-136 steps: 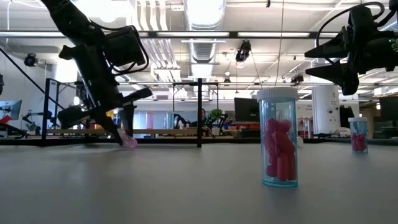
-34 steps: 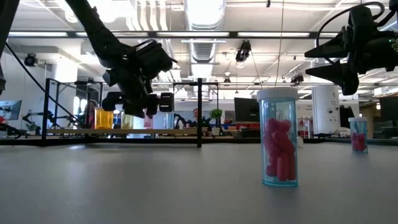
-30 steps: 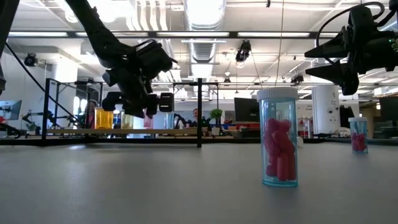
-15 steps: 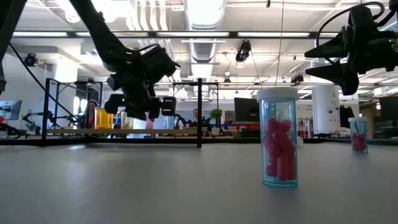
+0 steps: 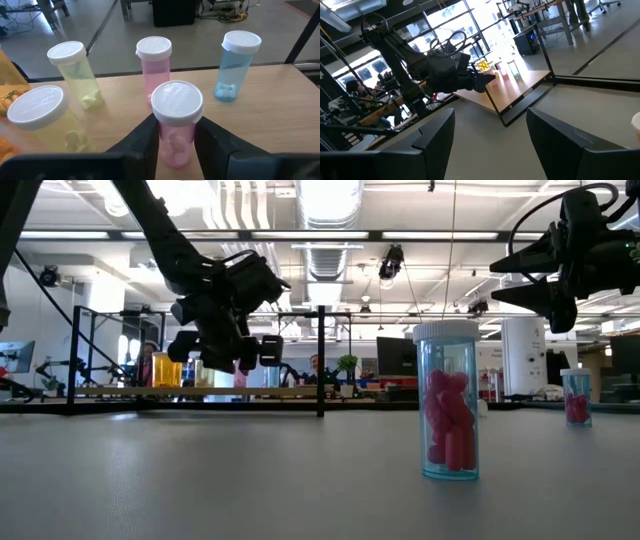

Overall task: Pick and place medicine bottles onto shelf by color
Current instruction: Put the bottom pink pill bottle on the shelf aligned with the other pink pill bottle

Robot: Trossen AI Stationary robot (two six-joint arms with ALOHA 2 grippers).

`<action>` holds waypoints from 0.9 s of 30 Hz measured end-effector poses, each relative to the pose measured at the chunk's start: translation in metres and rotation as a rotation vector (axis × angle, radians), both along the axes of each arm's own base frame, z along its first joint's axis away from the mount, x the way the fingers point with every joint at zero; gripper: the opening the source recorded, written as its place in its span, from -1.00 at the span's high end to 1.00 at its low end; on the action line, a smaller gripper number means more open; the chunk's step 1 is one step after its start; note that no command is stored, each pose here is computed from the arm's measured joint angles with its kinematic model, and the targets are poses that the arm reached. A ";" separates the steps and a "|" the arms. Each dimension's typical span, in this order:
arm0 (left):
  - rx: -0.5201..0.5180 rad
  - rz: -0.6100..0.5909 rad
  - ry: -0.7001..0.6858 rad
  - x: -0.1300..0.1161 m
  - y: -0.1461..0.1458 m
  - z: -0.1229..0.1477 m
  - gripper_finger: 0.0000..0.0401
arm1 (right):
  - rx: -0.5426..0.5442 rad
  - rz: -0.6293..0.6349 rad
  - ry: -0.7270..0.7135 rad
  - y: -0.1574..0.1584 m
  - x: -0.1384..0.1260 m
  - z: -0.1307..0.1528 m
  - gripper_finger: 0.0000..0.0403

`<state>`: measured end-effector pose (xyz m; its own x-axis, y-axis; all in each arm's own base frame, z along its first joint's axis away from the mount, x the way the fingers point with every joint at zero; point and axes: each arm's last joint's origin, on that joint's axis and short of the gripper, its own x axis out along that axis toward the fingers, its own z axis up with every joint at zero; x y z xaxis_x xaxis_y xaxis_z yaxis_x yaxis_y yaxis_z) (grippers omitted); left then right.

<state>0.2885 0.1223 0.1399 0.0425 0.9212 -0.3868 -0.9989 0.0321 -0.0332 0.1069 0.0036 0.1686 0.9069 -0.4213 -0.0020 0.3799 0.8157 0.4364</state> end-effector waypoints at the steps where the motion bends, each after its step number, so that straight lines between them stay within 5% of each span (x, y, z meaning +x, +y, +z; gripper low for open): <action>1: 0.000 0.000 0.001 0.000 0.000 0.000 0.50 | 0.000 0.000 0.000 0.000 0.000 0.000 -0.18; 10: -0.003 -0.008 -0.007 0.000 -0.002 0.002 0.16 | 0.000 0.000 0.000 0.000 0.000 0.000 -0.18; 27: 0.032 -0.058 -0.003 0.002 -0.015 0.018 0.13 | 0.000 0.000 0.000 0.000 0.000 0.000 -0.18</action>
<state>0.2908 0.1076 0.1582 0.0974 0.9290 -0.3571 -0.9952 0.0911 -0.0347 0.1069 0.0036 0.1686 0.9070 -0.4210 -0.0020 0.3796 0.8156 0.4367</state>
